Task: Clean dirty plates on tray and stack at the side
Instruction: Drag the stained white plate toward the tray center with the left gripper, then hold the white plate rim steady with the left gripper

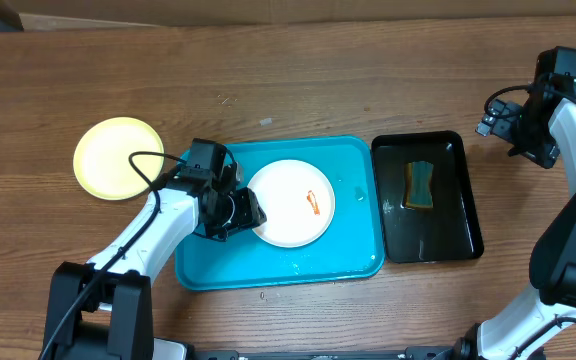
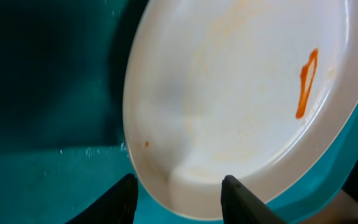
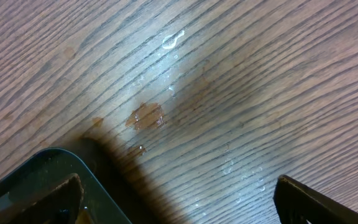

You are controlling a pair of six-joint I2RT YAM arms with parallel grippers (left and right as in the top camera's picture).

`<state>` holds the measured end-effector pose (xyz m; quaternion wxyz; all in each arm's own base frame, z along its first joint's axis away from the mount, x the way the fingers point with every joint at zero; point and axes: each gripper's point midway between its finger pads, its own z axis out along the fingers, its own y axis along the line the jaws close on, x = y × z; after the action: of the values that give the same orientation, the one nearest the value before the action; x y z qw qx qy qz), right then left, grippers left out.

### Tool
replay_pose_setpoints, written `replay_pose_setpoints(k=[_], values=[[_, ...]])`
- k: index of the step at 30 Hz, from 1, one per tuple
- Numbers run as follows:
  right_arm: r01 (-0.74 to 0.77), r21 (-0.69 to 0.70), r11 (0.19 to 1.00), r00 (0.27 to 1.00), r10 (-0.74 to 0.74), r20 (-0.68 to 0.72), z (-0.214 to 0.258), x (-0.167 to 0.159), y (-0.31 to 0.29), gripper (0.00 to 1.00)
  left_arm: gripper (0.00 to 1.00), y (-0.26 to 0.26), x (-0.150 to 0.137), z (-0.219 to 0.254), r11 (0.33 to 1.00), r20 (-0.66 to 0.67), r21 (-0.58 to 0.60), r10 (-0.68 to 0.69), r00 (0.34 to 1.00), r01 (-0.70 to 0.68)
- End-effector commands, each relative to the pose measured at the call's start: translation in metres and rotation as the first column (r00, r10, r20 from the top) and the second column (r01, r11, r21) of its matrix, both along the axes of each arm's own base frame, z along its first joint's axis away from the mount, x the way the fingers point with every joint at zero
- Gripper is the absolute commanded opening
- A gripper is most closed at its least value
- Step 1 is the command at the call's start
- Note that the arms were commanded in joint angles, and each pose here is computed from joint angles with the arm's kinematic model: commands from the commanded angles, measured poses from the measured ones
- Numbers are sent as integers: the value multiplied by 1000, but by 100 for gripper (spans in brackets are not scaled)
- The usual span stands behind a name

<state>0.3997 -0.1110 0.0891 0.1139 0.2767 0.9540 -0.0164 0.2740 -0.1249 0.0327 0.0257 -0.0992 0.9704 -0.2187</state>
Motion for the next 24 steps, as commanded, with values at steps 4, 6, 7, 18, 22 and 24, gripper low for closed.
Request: replay_pose_setpoints(k=[4, 6, 7, 18, 22, 24], values=[[8, -15, 1000, 999, -7, 36, 13, 4, -3, 100, 45, 18, 30, 36, 990, 86, 140, -22, 996, 10], [8, -15, 1000, 999, -7, 36, 13, 4, -3, 100, 45, 24, 35, 39, 982, 105, 186, -39, 994, 19], [8, -16, 1000, 999, -7, 36, 14, 4, -4, 100, 45, 26, 36, 38, 979, 109, 202, -39, 993, 16], [8, -15, 1000, 999, -7, 36, 14, 4, -3, 100, 42, 15, 29, 5, 957, 34, 275, -101, 994, 88], [8, -15, 1000, 999, -7, 36, 14, 4, -3, 100, 39, 9, 26, -7, 955, 1, 279, -106, 994, 102], [7, -15, 1000, 999, -7, 36, 13, 4, -3, 100, 34, 9, 25, -11, 954, -7, 283, -102, 995, 100]])
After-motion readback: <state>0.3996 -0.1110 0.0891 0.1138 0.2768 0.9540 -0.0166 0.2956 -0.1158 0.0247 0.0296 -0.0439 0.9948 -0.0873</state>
